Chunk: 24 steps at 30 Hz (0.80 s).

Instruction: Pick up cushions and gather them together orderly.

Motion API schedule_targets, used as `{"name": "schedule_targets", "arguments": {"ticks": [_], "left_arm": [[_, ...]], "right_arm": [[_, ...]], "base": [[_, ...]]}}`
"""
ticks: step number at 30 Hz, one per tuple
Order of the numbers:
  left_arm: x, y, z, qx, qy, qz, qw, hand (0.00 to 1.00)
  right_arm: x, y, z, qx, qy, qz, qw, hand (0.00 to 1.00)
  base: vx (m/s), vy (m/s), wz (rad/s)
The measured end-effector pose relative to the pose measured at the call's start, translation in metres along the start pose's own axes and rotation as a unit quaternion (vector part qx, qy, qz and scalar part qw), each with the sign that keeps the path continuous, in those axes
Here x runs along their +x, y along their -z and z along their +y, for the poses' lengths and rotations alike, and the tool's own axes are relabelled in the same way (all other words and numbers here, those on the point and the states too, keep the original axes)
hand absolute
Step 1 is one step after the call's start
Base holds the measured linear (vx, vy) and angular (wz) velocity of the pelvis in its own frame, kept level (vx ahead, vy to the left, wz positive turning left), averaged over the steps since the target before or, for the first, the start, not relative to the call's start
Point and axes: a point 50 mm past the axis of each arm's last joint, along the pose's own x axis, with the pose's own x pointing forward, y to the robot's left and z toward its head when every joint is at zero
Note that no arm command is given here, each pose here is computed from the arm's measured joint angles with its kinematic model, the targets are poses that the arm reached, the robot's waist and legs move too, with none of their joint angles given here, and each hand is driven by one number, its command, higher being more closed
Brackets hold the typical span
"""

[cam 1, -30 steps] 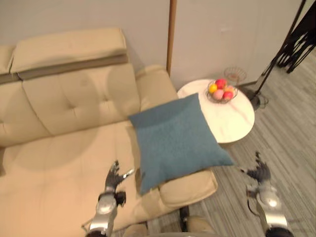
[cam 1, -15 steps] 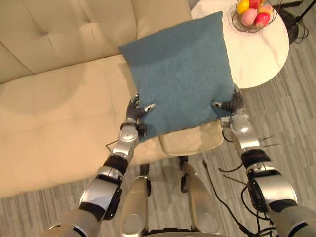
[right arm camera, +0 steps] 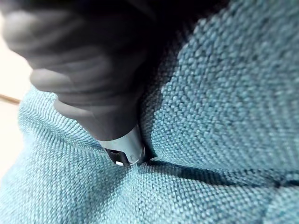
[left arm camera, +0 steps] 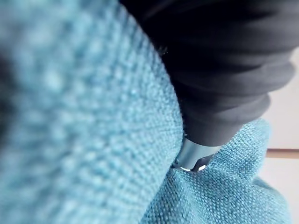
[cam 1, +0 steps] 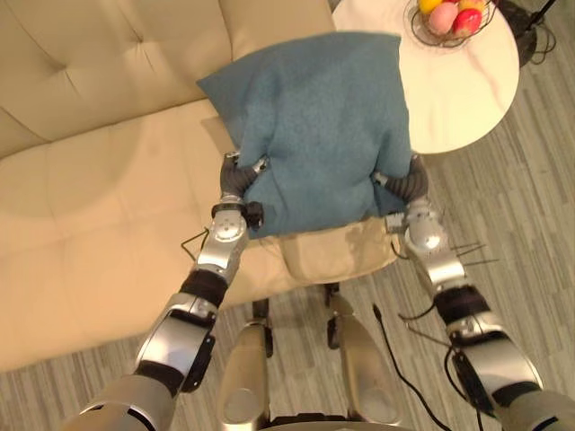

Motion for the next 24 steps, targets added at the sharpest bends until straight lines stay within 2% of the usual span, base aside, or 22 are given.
{"name": "schedule_targets", "arguments": {"ticks": [7,9,14,19,24], "left_arm": [[-0.084,0.04,0.022,-0.016,-0.024,0.073,0.997,1.0],[-0.095,0.04,0.024,-0.015,-0.028,0.075,0.997,1.0],[-0.099,0.036,0.031,-0.009,-0.038,0.063,0.997,1.0],[-0.112,0.045,0.032,-0.013,-0.039,0.086,0.995,1.0],[-0.114,0.046,0.026,-0.035,-0.047,0.089,0.994,1.0]], "right_arm": [[-0.052,0.006,0.02,0.062,-0.075,0.018,0.995,1.0],[-0.059,0.006,0.023,0.072,-0.082,0.02,0.994,1.0],[-0.06,0.002,0.029,0.102,-0.08,0.009,0.991,1.0],[-0.075,0.013,0.035,0.123,-0.074,0.038,0.989,1.0],[-0.061,0.018,0.034,0.107,-0.079,0.036,0.99,1.0]], "base": [[0.08,0.022,-0.2],[0.01,0.042,-0.49],[-0.11,0.043,-0.2],[-0.14,-0.097,0.89],[-0.32,-0.239,0.72]]}}
